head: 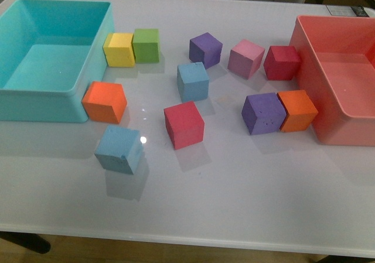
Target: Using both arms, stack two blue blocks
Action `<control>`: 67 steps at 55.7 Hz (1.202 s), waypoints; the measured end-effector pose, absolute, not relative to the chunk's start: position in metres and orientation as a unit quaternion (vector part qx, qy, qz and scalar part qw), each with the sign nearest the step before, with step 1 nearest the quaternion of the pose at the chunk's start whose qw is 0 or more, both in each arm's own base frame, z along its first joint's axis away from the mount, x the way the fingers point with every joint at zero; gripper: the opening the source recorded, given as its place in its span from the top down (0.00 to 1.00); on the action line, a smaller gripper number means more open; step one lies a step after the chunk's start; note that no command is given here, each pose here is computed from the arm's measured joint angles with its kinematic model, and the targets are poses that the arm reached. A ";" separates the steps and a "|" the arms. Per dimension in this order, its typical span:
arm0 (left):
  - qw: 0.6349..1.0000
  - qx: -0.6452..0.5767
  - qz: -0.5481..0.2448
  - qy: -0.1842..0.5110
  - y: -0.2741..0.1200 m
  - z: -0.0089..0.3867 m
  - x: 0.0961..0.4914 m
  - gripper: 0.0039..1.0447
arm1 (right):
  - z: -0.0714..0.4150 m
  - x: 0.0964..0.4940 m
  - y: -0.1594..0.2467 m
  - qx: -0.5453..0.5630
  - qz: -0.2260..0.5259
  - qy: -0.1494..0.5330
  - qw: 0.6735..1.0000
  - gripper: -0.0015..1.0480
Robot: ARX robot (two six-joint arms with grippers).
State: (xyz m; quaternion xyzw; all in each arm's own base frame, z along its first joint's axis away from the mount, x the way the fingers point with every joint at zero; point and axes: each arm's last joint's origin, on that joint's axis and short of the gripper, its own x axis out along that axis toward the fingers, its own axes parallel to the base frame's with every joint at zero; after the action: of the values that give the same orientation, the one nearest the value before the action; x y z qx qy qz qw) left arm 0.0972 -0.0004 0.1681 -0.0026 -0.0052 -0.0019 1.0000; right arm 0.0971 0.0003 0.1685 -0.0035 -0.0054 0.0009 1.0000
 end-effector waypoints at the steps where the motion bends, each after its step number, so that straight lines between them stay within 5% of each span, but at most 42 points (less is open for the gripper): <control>1: 1.000 -0.003 -0.002 -0.005 0.000 0.168 0.097 0.08 | 0.169 0.097 0.000 -0.004 0.001 -0.005 1.000 0.75; 6: 1.000 -0.002 -0.004 -0.001 -0.001 0.168 0.097 0.08 | 0.169 0.097 0.000 -0.004 0.001 -0.005 1.000 0.55; 11: 0.968 0.055 -0.045 0.242 -0.009 0.167 0.108 0.08 | 0.169 0.097 0.000 -0.003 0.001 -0.006 1.000 0.32; 19: 0.946 0.090 -0.083 0.299 -0.026 0.151 0.141 0.08 | 0.169 0.097 0.000 -0.003 0.001 -0.006 1.000 0.07; 39: 0.895 0.166 -0.178 0.375 -0.089 0.083 0.201 0.08 | 0.169 0.097 0.000 -0.002 0.001 -0.006 1.000 0.09; 67: 0.882 0.110 -0.131 0.439 -0.098 0.060 0.269 0.08 | 0.169 0.097 0.000 -0.002 0.001 -0.006 1.000 0.09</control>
State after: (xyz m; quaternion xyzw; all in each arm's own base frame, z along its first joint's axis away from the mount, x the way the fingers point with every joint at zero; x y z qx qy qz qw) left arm 0.2694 -0.0976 0.0601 0.1102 0.4388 -0.1312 0.8821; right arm 0.0970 0.0003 0.1687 -0.0018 -0.0062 0.0011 1.0000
